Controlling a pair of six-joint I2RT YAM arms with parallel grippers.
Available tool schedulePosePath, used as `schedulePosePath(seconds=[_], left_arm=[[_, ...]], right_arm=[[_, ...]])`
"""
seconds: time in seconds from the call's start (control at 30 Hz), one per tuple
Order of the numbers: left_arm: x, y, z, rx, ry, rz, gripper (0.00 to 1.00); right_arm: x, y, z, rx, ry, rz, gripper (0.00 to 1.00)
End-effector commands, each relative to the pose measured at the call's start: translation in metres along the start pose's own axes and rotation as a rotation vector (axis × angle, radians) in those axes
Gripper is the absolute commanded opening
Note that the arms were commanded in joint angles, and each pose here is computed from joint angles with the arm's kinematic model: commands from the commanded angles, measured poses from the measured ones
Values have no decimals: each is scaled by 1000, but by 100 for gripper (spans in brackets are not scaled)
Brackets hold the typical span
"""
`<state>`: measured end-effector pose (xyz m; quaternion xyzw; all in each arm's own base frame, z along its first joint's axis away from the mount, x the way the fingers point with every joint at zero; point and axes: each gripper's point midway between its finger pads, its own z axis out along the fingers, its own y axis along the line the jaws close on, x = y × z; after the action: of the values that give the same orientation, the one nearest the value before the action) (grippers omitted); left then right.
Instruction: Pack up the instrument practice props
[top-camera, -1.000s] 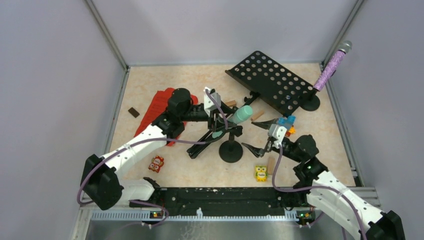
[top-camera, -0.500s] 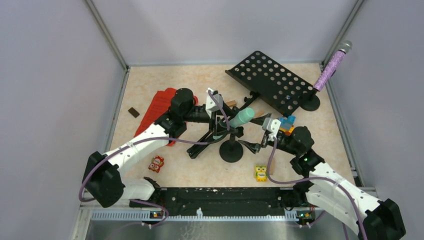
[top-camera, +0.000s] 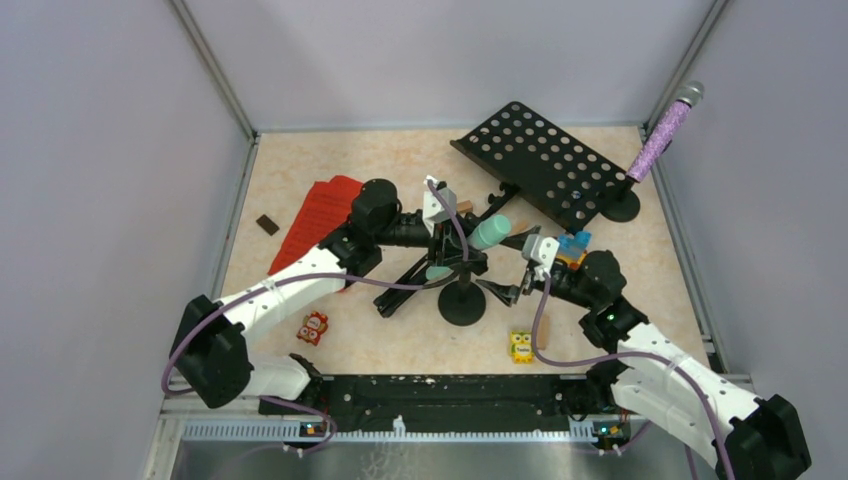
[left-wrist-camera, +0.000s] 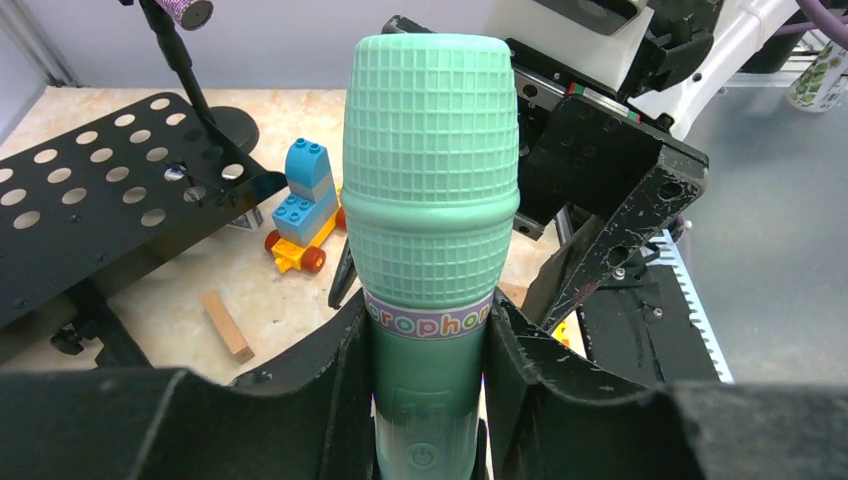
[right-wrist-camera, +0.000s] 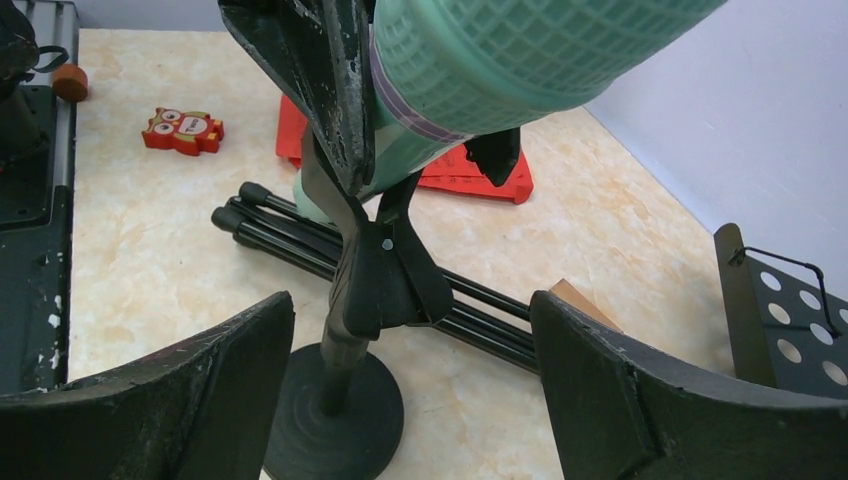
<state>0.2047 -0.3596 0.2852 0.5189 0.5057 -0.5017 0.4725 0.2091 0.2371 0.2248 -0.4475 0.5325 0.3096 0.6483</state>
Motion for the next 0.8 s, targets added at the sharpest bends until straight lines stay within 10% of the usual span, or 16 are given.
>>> schedulePosePath(seconds=[0.0,0.13,0.77], left_arm=[[-13,1,4,12,-20,21,19],[-11,-3,2,29,-10,38,0],[-12,-12,-2,65,-14,82,0]], right_arm=[[-34,-10,5,-1,-65,-79,86],[-34,-5,9,-59,-38,-79,87],[-6,17,15,-280,149,-26,81]])
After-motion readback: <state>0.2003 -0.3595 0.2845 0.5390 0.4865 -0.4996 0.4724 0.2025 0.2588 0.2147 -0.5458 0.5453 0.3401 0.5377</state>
